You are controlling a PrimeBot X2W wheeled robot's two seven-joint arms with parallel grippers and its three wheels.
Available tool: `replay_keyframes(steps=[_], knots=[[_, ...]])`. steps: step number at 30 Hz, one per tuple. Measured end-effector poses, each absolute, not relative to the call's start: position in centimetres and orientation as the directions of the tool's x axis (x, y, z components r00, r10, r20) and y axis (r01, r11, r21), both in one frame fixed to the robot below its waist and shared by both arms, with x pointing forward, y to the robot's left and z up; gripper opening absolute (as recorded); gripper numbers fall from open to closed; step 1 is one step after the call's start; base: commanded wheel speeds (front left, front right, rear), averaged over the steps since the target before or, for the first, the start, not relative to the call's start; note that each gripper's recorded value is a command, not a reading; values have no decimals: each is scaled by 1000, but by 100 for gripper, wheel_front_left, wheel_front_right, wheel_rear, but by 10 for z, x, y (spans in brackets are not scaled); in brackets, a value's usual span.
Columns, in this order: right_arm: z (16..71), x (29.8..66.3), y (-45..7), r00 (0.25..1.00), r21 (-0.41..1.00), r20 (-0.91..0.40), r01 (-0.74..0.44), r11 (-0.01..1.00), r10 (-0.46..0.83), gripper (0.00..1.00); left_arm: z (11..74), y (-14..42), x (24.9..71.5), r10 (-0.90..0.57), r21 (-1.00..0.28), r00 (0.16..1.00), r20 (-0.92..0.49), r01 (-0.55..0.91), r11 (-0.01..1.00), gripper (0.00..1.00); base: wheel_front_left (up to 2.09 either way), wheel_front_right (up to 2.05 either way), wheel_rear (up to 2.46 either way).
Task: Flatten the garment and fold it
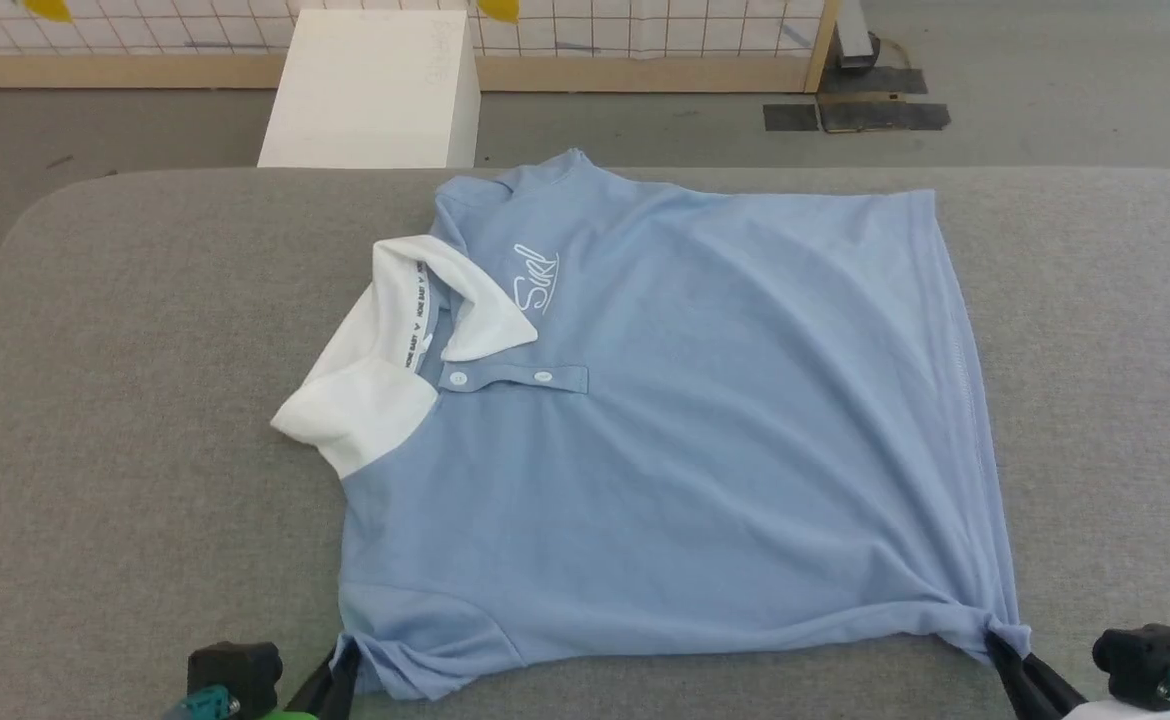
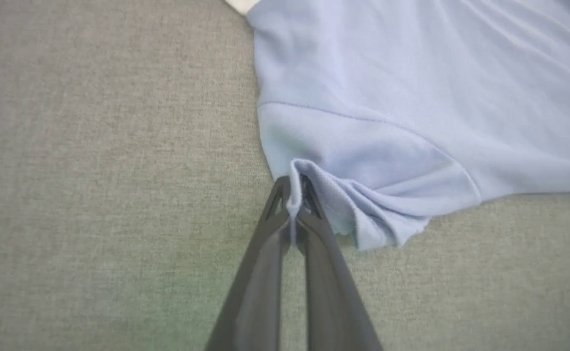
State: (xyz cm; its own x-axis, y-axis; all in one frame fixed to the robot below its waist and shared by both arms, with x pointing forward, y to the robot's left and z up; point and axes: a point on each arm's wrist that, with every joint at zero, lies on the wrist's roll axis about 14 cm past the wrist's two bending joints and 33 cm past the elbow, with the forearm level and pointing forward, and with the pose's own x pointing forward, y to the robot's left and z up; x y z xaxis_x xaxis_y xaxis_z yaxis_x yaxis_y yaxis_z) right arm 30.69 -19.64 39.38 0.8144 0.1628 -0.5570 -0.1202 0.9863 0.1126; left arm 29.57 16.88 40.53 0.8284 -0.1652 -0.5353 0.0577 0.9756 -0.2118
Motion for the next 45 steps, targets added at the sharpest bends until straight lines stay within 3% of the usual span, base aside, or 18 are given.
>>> replay_keyframes(steps=[7, 13, 21, 26, 32, 40, 41, 42, 43, 44, 45], knots=[[411, 321, -187, 898, 109, -409, -129, 986, 163, 0, 445, 163, 343, -118, -84, 964, -240, 101, 991, 0, 0, 0, 0], [432, 365, -190, 924, 48, -335, -177, 983, 183, 0, 482, 158, 400, -123, -19, 991, -54, 122, 992, 0, 0, 0, 0], [441, 413, -194, 916, 3, -348, -212, 977, 199, 0, 498, 160, 455, -132, 4, 991, 10, 132, 991, 0, 0, 0, 0], [422, 433, -200, 872, 19, -451, -203, 979, 190, 0, 479, 164, 484, -152, 29, 986, -70, 154, 988, 0, 0, 0, 0], [386, 442, -212, 767, 47, -623, -162, 986, 156, 0, 425, 171, 500, -161, 22, 937, -311, 177, 984, 0, 0, 0, 0], [375, 444, -215, 635, 89, -759, -117, 989, 143, 0, 368, 179, 489, -164, -68, 732, -662, 160, 985, 0, 0, 0, 0], [376, 443, -214, 626, 99, -766, -110, 989, 146, 14, 369, 179, 489, -166, -88, 721, -672, 145, 986, 0, 0, 0, 0], [378, 442, -214, 622, 102, -769, -108, 989, 147, 40, 371, 180, 489, -162, -96, 721, -674, 132, 987, 38, 0, 0, 0], [381, 442, -214, 626, 103, -766, -109, 989, 149, 82, 375, 180, 490, -157, -96, 730, -665, 125, 988, 100, 0, 0, 0], [385, 442, -213, 636, 106, -757, -107, 989, 150, 100, 380, 182, 492, -149, -96, 750, -644, 114, 989, 100, 0, 0, 0], [389, 442, -213, 650, 109, -745, -105, 989, 151, 100, 385, 184, 494, -135, -96, 779, -613, 96, 991, 100, 0, 0, 0]])
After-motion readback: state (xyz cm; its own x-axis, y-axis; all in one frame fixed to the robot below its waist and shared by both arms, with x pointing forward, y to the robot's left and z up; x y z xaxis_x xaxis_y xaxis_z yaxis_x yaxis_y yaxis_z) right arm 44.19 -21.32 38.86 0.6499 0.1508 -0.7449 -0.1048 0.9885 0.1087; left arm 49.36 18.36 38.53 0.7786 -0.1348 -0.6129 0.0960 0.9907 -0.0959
